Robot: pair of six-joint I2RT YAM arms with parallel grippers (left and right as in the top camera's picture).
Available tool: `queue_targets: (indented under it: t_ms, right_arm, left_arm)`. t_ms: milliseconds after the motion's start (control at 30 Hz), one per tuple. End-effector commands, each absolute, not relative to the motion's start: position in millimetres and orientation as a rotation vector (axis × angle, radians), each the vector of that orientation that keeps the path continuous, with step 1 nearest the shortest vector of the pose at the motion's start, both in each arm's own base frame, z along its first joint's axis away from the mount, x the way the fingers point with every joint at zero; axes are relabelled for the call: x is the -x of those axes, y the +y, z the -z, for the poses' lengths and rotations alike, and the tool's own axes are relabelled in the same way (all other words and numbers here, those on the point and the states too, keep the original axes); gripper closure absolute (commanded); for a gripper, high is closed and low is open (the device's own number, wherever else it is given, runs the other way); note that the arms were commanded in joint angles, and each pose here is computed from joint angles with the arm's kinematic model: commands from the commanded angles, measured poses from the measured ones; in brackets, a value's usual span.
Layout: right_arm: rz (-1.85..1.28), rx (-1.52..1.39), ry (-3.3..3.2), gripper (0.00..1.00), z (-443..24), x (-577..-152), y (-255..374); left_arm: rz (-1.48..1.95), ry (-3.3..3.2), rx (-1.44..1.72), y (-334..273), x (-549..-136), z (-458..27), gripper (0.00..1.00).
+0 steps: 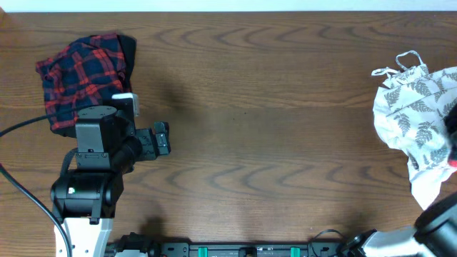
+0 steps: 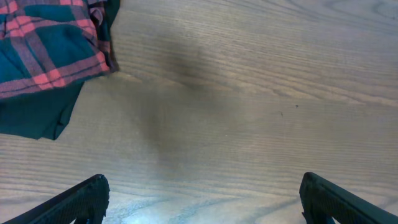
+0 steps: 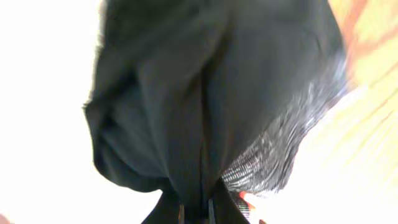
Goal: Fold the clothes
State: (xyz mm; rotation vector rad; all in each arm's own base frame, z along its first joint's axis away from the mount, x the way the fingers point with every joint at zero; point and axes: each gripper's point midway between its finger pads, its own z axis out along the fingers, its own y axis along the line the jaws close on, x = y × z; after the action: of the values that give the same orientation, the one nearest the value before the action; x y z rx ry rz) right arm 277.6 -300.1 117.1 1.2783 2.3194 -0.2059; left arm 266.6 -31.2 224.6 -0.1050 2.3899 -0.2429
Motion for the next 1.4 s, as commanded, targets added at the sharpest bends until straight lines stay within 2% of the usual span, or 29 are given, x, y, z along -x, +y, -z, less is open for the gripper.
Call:
queue_targets:
  t_ms: [0,167,267,300,333,367,400,500,733,933,1100,1233,1367]
  right_arm:
    - [0.027,-1.007,2.168,0.99,-199.8,-312.1,-262.4]
    - [-0.18,-0.367,2.105,0.99,-281.6,-343.8,-155.3]
    - [-0.187,-0.01,2.179,0.99,-282.2,-346.3,-81.4]
    - [-0.172,0.039,2.215,0.96,-275.6,-345.7,-69.7]
    - [-0.121,0.078,2.278,0.66,-264.0,-343.5,-60.3]
    - [-0.047,0.073,2.33,0.25,-254.8,-341.6,-60.9]
    - [0.063,0.022,2.379,0.01,-247.1,-339.4,-69.4]
    - [0.285,-0.253,2.372,0.01,-248.9,-334.8,-103.9]
    - [0.237,-0.259,2.331,0.01,-255.0,-341.8,-103.0]
    - [-0.061,-0.072,2.407,0.01,-229.8,-354.7,-59.7]
    - [-0.35,-0.008,2.552,0.01,-181.6,-359.8,-23.8]
    - [-0.594,0.039,2.602,0.21,-150.8,-370.7,10.8]
    - [-0.653,-0.042,2.645,0.28,-115.2,-392.8,22.5]
  left_arm:
    - [0.247,2.378,0.109,-32.3,-268.7,-231.1,0.02]
    - [0.248,2.381,0.109,-32.3,-268.9,-230.4,0.02]
    - [0.248,2.38,0.109,-32.4,-269.8,-230.2,0.02]
    - [0.248,2.381,0.109,-32.4,-270.2,-229.9,0.02]
    - [0.248,2.382,0.109,-32.4,-270.3,-229.7,0.02]
    - [0.248,2.383,0.109,-32.4,-270.4,-229.6,0.02]
    - [0.248,2.383,0.11,-32.4,-270.3,-229.5,0.02]
    - [0.248,2.383,0.11,-32.4,-270.3,-229.5,0.02]
    - [0.248,2.383,0.11,-32.4,-270.3,-229.5,0.02]
    - [0.248,2.383,0.11,-32.4,-270.4,-229.5,0.02]
    - [0.247,2.397,0.112,-32.5,-271.9,-225.9,0.02]
    - [0.246,2.417,0.115,-32.7,-274.2,-220.8,0.02]
    - [0.244,2.447,0.118,-32.8,-277.2,-213.2,0.02]
